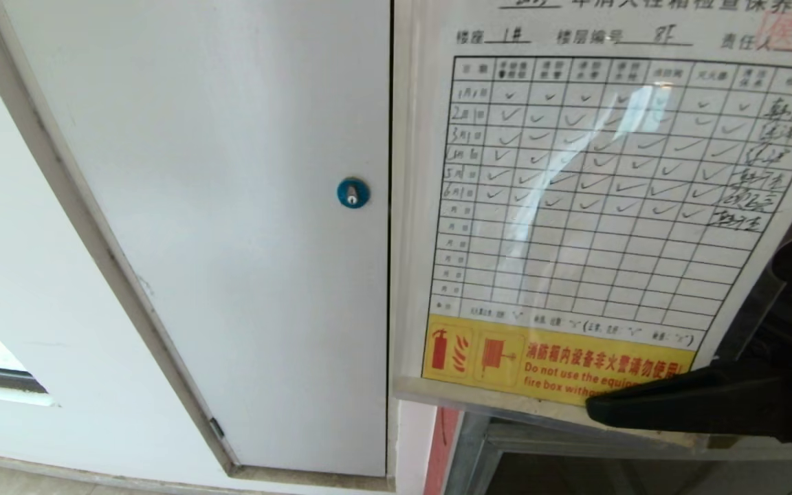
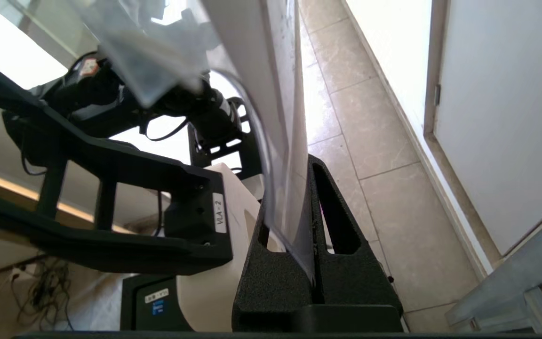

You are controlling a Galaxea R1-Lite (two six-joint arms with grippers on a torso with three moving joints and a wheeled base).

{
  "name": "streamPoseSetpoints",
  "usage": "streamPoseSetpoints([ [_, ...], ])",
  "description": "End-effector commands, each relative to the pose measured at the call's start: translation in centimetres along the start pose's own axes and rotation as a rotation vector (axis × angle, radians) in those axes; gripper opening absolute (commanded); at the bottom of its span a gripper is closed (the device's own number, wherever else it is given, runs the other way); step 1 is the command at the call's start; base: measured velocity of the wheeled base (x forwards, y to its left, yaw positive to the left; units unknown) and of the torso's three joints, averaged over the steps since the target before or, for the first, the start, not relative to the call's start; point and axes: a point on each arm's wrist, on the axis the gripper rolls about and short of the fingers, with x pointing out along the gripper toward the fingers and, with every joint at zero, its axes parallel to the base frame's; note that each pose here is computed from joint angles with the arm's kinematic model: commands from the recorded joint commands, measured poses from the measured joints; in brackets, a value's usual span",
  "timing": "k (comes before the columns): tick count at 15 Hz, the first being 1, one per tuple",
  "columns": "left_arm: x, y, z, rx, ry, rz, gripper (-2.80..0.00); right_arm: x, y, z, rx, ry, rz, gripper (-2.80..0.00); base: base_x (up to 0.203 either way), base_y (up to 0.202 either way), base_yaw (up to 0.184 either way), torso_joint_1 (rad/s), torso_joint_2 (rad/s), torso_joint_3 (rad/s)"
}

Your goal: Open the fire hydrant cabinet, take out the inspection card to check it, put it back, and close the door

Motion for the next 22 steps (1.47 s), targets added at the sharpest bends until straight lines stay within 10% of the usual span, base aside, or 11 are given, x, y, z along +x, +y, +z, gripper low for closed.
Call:
streamPoseSetpoints([
  [1,0.0,0.0,0.0,-0.001,0.002,0.0,-2.8,-1.6,1.4,-0.1,-0.024,-0.039,-0.006,-2.8,0.0,0.0,0.0,0.0,0.0,0.0],
  [16,0.0,0.0,0.0,-0.001,0.003,0.0,-2.8,-6.4,5.8,-3.5,0.057,-0.115,-0.193,-2.8,0.0,0.0,0.0,0.0,0.0,0.0],
  [22,0.0,0.0,0.0,-0.001,0.002,0.0,-2.8,-6.6,5.4,-6.8,0.109,-0.089,-0.411,-2.8,0.0,0.0,0.0,0.0,0.0,0.0],
])
